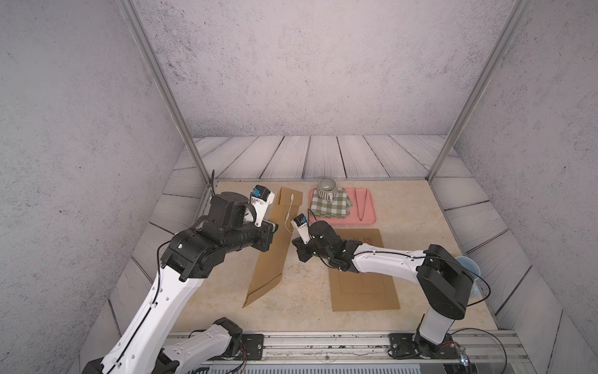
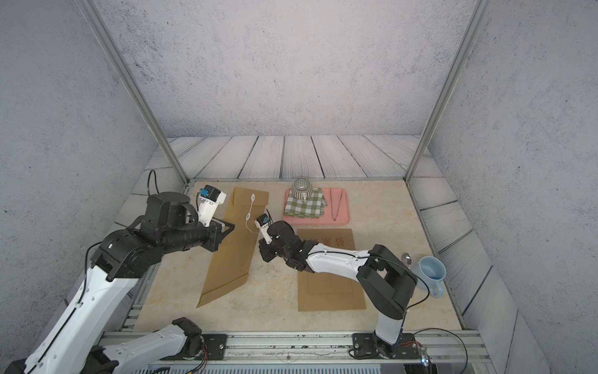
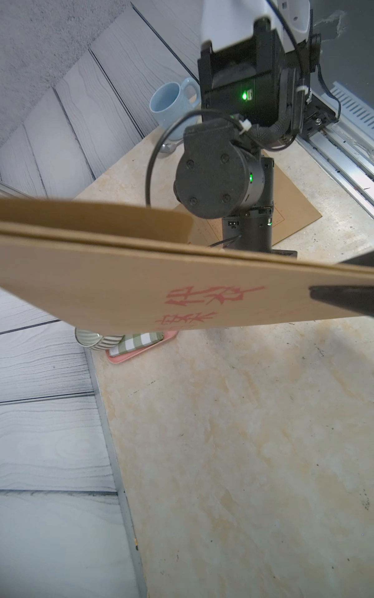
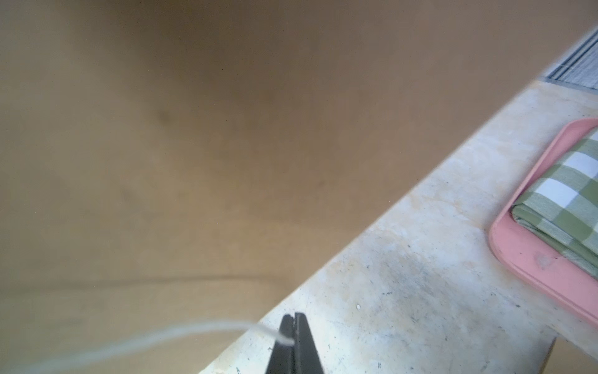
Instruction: Open the file bag
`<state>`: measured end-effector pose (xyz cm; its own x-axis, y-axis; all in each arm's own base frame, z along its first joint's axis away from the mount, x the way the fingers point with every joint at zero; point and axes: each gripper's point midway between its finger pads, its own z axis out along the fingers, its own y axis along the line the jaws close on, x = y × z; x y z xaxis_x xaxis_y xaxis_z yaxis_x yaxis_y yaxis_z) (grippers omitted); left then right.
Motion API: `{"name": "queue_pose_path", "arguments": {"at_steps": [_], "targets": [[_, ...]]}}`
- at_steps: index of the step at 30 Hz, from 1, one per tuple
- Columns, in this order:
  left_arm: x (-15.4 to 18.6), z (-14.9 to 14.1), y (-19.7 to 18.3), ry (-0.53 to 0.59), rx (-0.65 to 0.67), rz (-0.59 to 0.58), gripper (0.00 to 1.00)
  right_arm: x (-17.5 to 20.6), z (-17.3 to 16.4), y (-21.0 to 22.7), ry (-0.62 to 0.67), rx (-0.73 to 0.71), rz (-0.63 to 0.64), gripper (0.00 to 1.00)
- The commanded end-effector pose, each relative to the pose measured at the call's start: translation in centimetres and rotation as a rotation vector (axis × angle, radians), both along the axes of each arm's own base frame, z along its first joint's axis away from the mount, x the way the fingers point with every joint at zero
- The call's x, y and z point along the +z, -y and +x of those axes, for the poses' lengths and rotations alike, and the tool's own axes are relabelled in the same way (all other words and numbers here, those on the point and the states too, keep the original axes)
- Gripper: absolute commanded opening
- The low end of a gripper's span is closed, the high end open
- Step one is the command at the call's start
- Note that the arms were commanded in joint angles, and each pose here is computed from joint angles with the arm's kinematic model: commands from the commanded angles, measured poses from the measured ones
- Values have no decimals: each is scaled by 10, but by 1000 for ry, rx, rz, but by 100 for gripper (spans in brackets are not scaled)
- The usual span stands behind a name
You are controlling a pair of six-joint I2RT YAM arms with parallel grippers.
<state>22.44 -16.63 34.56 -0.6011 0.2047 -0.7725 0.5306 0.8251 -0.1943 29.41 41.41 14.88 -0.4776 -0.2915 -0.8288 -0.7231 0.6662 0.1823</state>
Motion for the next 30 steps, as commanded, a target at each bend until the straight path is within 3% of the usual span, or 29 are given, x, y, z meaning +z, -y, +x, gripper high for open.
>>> {"name": "queue_pose_path", "arguments": {"at_steps": [1,5,12,21,30], "targets": [[-6,5,-1,15,18,1,0,12,20,40,38,-128,-62,0],[-13,7,3,-1,20,-24,0,19,42,86,29,-222,-87,0],[-29,13,7,-25,26,-25,0,71,67,135,97,-342,-89,0],[-51,19,9,-80,25,-50,0,136,72,148,185,-378,-80,0],[-76,26,13,-138,25,-66,0,219,46,146,257,-310,71,0]]}}
